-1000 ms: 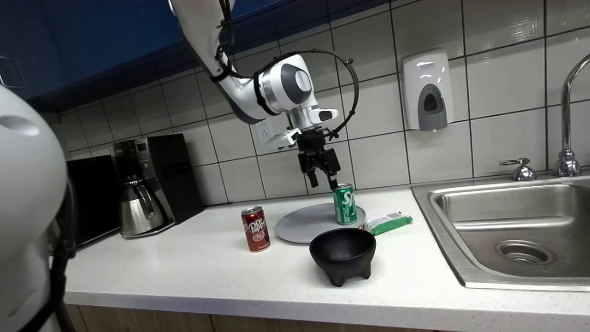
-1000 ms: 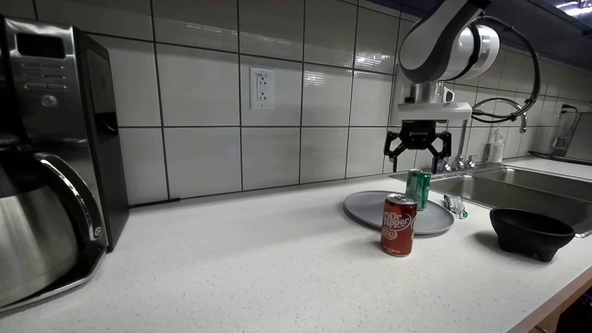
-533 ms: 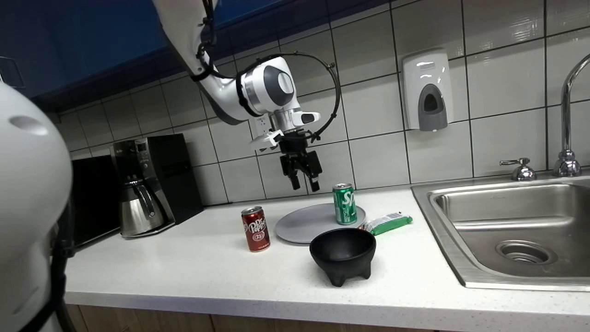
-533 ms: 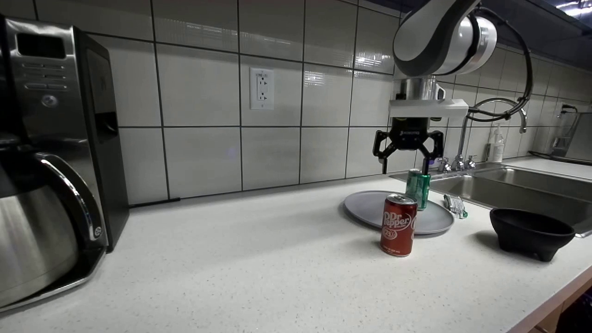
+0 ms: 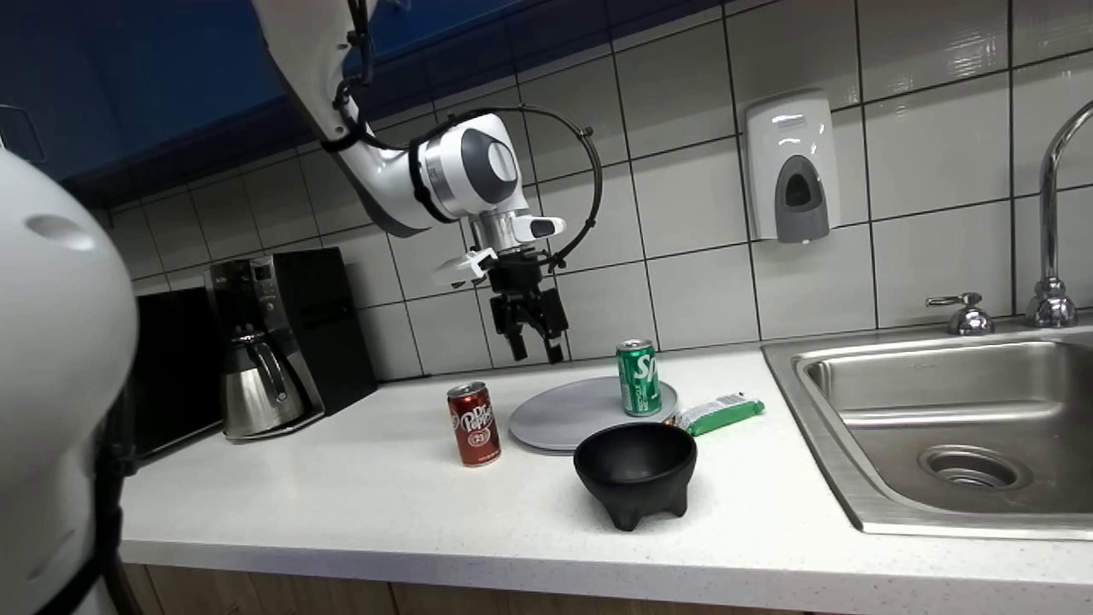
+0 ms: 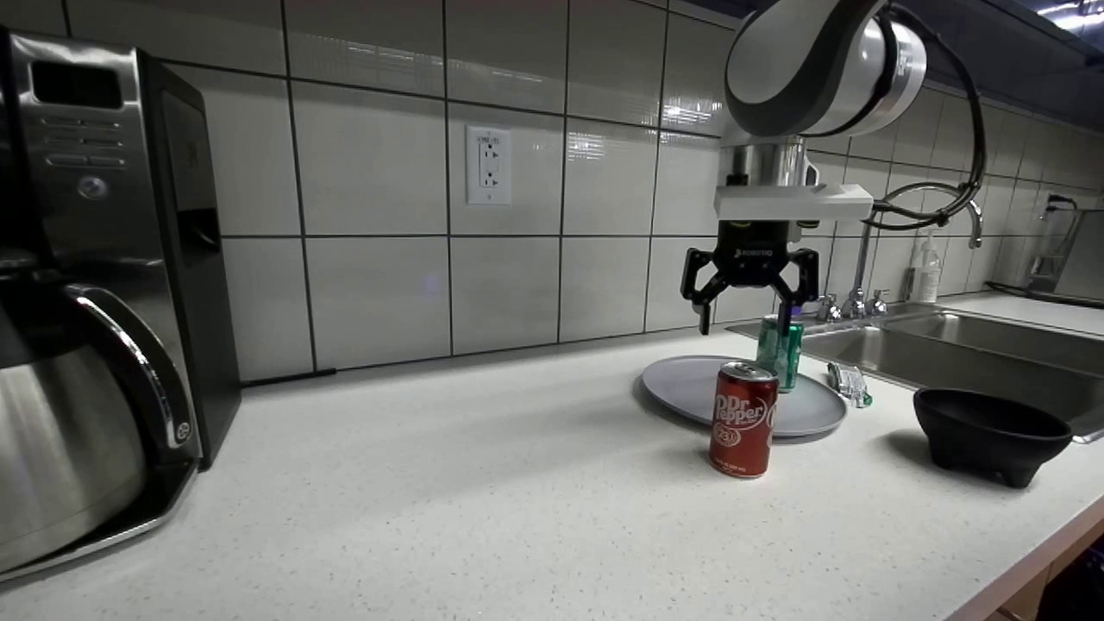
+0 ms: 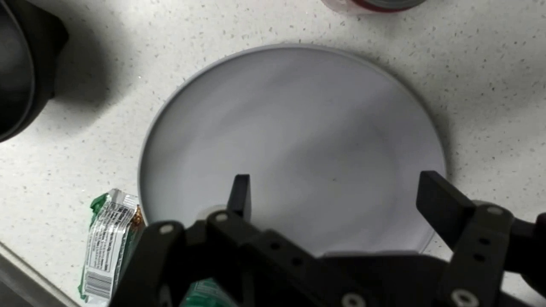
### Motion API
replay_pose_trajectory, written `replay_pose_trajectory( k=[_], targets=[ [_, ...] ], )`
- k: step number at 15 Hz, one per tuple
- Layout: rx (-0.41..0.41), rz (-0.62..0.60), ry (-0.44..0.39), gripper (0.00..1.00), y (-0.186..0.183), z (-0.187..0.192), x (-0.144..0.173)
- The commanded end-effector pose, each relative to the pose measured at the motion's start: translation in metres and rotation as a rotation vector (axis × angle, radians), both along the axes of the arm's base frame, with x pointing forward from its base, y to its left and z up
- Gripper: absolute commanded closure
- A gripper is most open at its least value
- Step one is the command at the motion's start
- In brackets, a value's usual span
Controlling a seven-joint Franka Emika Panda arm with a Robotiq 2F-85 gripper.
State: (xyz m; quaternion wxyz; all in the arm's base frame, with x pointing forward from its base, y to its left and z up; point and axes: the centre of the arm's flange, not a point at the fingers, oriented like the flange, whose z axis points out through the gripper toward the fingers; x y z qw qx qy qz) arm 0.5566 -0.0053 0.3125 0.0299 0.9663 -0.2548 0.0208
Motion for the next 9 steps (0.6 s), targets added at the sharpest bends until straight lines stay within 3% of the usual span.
replay_pose_trajectory(
  k=[1,9],
  targets=[
    [0.0,0.002,0.002,0.0,0.001,-0.0006,-0.0015],
    [0.001,0.002,0.004,0.0,0.0011,-0.0003,-0.004]
  ],
)
